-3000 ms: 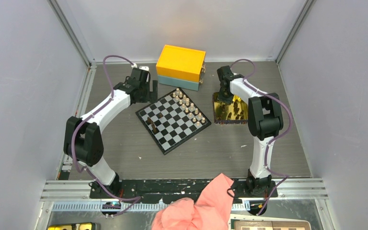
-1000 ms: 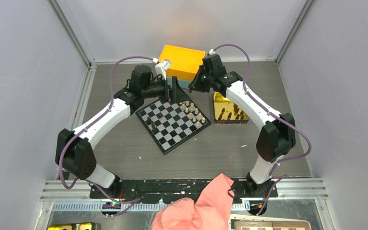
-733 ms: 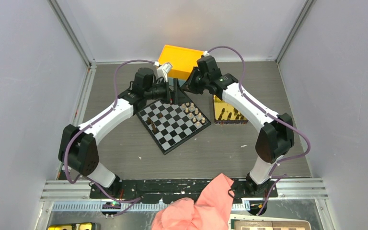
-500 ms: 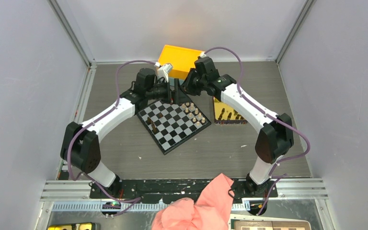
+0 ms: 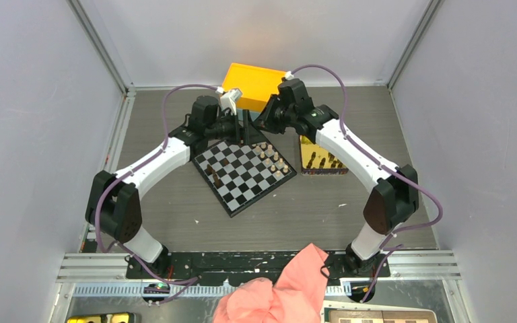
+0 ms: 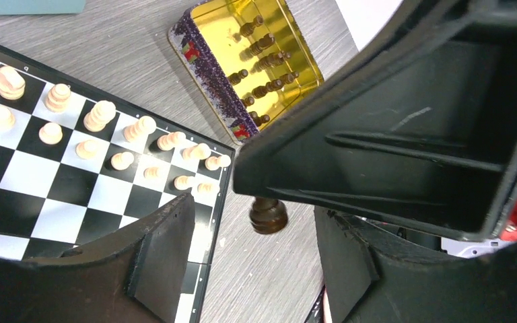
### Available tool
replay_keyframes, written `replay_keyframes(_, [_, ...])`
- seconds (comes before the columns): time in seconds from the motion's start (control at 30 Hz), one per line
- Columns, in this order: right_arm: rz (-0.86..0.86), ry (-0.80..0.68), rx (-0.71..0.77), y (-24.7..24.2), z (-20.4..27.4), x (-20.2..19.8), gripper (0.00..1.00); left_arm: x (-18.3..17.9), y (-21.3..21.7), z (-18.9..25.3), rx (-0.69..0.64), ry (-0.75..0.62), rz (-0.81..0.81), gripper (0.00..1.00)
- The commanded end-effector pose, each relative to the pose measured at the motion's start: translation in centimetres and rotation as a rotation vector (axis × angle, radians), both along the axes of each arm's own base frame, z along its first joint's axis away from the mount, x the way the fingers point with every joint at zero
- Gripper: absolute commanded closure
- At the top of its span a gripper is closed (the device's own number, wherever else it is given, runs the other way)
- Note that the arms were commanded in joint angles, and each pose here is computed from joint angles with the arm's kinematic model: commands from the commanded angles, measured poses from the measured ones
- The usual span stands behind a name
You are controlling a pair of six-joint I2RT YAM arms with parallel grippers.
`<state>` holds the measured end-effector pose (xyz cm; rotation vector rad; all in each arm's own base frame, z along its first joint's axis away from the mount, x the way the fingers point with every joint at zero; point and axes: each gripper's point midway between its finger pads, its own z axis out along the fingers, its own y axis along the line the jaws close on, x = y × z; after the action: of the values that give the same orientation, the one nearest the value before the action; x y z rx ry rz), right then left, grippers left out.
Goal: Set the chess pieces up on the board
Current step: Place the chess piece on the chessboard.
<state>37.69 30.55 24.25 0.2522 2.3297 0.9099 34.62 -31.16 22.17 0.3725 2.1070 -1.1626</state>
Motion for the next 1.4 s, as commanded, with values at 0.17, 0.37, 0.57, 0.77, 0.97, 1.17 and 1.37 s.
replay_keyframes(0.17, [0.038,-0.037,0.057,0.0,2.0,-1.7,0.99,0.8,-0.7,3.1,-0.058,-0.074,0.005,0.37])
replay_keyframes(0.37, [0.049,-0.025,0.063,0.2,1.3,-2.1,0.99,0.6,-1.0,3.8,-0.09,-0.083,-0.01,0.41])
replay_keyframes(0.57, [0.052,-0.023,0.077,0.5,1.2,-2.1,0.99,0.2,-1.3,4.0,-0.105,-0.073,-0.035,0.5])
replay_keyframes(0.77, [0.057,-0.023,0.08,0.6,1.1,-2.3,0.99,-0.1,-1.3,4.2,-0.108,-0.072,-0.043,0.63])
replay_keyframes(0.97, [0.057,-0.025,0.08,0.6,1.2,-2.4,0.99,-0.1,-1.3,4.1,-0.108,-0.069,-0.044,0.77])
replay_keyframes(1.17, [0.057,-0.021,0.079,0.6,1.0,-2.5,0.99,-0.2,-1.2,4.0,-0.106,-0.068,-0.045,0.91])
replay_keyframes(1.37, [0.066,-0.03,0.073,0.3,1.2,-2.9,0.9,-0.6,-1.0,3.3,-0.068,-0.084,-0.077,1.0])
